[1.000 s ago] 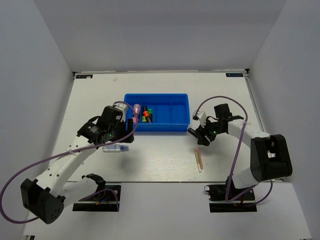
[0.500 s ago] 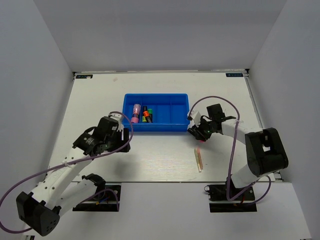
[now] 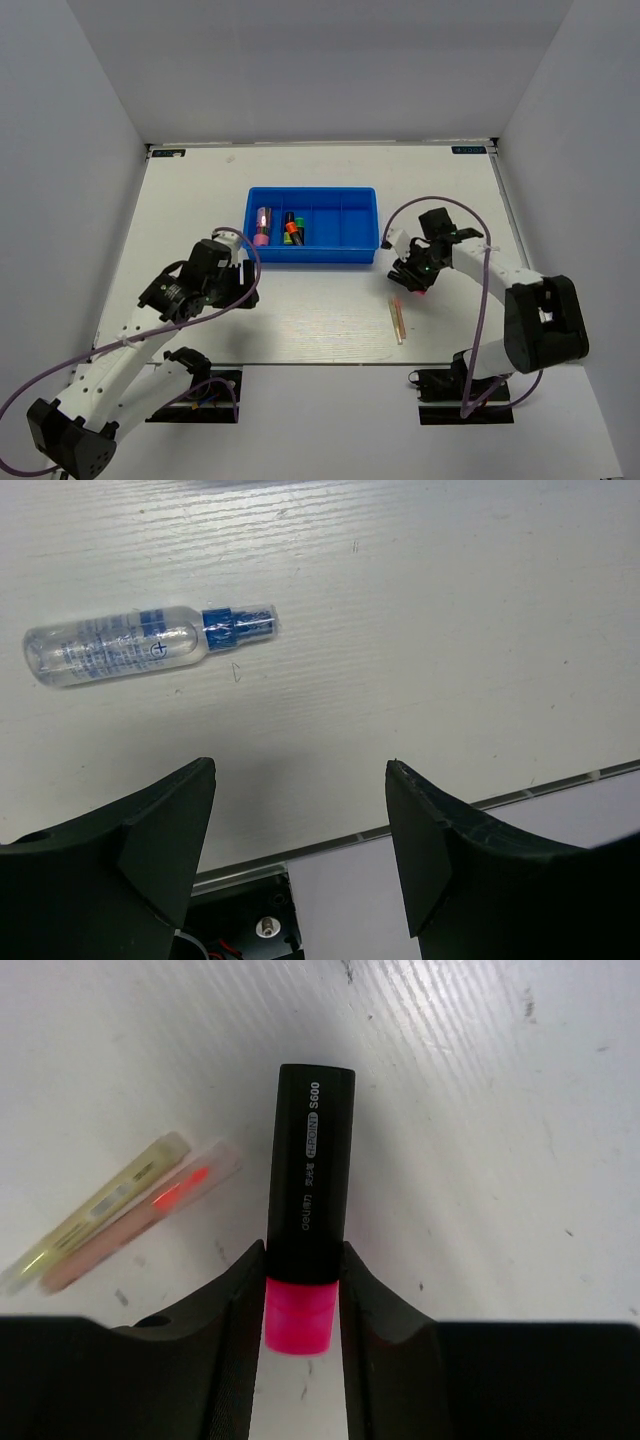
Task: Sort the stationery into containers
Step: Grab a piece of stationery with the right arm, then place the stationery into the container
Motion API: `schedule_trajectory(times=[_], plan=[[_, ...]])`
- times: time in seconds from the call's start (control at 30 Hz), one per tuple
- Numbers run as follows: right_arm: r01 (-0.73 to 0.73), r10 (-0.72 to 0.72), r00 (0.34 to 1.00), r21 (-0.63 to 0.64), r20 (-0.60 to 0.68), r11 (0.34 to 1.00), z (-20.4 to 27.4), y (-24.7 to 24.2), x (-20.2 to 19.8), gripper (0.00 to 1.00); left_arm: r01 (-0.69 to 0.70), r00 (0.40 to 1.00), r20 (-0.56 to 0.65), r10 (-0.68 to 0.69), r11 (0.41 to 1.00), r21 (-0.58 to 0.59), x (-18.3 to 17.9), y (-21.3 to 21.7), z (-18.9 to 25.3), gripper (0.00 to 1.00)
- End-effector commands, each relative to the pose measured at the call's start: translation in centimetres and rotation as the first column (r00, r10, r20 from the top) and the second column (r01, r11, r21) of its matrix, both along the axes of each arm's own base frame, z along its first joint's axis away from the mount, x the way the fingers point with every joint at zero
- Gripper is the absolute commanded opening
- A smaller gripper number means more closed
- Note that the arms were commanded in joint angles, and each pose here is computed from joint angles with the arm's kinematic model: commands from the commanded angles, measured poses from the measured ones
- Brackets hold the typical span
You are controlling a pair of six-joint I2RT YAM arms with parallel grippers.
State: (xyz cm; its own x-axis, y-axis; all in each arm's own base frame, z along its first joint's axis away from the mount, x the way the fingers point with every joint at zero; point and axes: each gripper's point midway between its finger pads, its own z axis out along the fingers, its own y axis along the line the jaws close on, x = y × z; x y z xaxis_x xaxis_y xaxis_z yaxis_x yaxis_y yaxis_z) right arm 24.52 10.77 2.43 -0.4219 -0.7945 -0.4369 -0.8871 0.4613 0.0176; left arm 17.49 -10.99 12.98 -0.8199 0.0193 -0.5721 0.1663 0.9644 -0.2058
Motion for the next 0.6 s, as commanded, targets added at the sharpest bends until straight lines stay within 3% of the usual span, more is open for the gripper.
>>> schedule_trajectory(times=[0.0,0.1,0.13,0.23,0.3,0.33,0.37,0.4,0.43,0.5,0.53,0.57], plan=[[-0.059,0.059,0.998,0.004,0.032,0.998,5.7,-0.1,-0.5,0.00,-0.001,1.000,0.002,0.001,1.000,-0.012,-0.4,0.1,-0.1,0.79],[-0.162,0.167,0.985,0.120,-0.037,0.979,10.6,1.7,-3.2,0.00,-0.004,1.000,0.005,0.004,1.000,-0.017,-0.3,0.0,0.1,0.79],[-0.202,0.221,0.974,0.244,-0.054,0.948,12.4,3.9,-4.3,0.00,-0.005,1.000,0.004,0.005,1.000,-0.016,-0.2,0.0,0.0,0.79],[-0.212,0.264,0.961,0.402,-0.079,0.891,17.8,7.3,-3.9,0.00,-0.006,1.000,-0.001,0.006,1.000,-0.018,-0.2,-0.1,0.1,0.79],[-0.160,0.224,0.971,0.458,-0.088,0.874,20.8,10.0,-1.7,0.00,-0.014,1.000,-0.003,0.014,1.000,-0.024,-0.2,-0.1,0.1,0.79],[-0.100,0.202,0.965,0.478,-0.167,0.873,20.7,11.6,-1.5,0.00,-0.024,1.000,-0.010,0.024,0.999,-0.025,-0.2,-0.1,0.1,0.79],[-0.099,0.187,0.974,0.496,-0.131,0.862,21.2,13.4,0.6,0.00,-0.028,1.000,-0.008,0.028,0.999,-0.029,-0.2,-0.1,0.1,0.79],[0.002,0.113,0.974,0.510,-0.196,0.860,21.8,14.8,1.2,0.00,-0.033,0.999,-0.006,0.032,0.999,-0.035,-0.2,-0.1,0.2,0.79],[0.030,0.050,0.988,0.504,-0.145,0.863,21.7,15.7,3.5,0.00,-0.039,0.999,-0.010,0.039,0.999,-0.033,-0.3,0.0,0.1,0.79],[0.153,-0.045,0.977,0.540,-0.208,0.828,22.1,19.8,5.2,0.00,-0.056,0.998,-0.016,0.056,0.998,-0.032,-0.4,0.2,0.0,0.79],[0.240,-0.167,0.969,0.548,-0.180,0.801,22.5,20.7,7.8,0.00,-0.057,0.998,-0.018,0.056,0.998,-0.030,-0.7,0.3,0.0,0.79],[0.248,-0.173,0.967,0.552,-0.186,0.796,22.6,23.0,8.6,0.00,-0.069,0.997,-0.022,0.069,0.997,-0.025,-0.8,0.5,-0.1,0.79]])
